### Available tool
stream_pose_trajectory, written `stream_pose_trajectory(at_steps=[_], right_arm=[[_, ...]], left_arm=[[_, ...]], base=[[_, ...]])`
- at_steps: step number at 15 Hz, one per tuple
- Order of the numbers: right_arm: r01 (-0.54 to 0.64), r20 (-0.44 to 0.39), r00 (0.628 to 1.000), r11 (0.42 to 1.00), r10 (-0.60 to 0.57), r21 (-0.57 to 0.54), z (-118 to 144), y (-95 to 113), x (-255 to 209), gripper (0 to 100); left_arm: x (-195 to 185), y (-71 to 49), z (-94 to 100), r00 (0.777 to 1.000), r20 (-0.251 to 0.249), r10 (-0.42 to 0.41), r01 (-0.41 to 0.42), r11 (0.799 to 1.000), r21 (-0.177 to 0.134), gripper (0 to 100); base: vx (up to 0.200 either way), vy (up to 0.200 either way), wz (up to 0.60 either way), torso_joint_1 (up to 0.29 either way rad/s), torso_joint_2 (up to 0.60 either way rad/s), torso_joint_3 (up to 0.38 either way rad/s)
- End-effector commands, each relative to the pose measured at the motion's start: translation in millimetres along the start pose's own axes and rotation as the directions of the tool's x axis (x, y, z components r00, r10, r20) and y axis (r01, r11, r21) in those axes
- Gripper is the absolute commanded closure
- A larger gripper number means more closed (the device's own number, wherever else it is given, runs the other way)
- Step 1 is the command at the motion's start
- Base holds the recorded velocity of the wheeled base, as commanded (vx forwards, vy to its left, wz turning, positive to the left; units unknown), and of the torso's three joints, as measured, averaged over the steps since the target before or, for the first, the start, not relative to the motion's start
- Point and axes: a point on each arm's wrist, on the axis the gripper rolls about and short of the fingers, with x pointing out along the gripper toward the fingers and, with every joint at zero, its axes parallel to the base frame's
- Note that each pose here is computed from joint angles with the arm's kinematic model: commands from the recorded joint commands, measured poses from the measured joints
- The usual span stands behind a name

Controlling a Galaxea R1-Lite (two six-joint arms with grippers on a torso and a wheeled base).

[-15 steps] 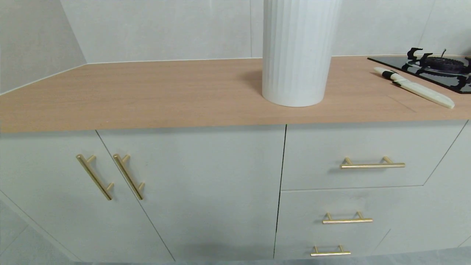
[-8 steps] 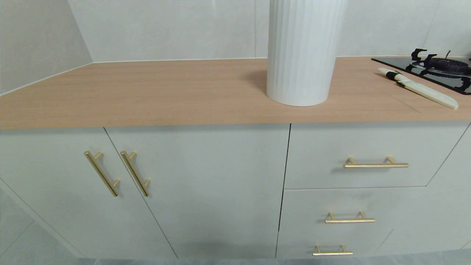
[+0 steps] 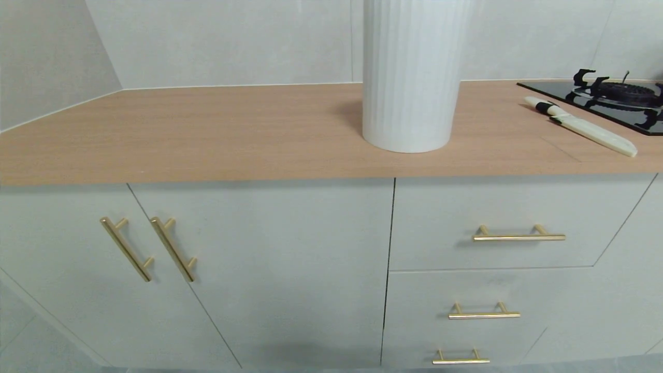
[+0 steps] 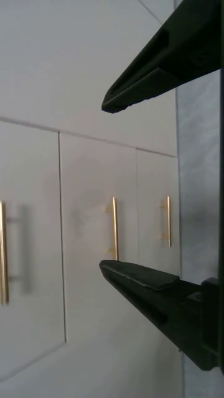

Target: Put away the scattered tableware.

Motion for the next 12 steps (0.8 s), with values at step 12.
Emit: stream_pose_trajectory(at_steps=[12], right_arm=[[0.001, -0.001, 1.000, 1.000, -0.001, 0.001, 0.1, 0.0, 0.1, 0]], left_arm=[[0.1, 0.0, 0.0, 1.000, -0.001, 0.000, 0.000, 1.000, -0.001, 0]], base=[[0.000, -0.067, 0.00, 0.002, 0.00, 0.002]])
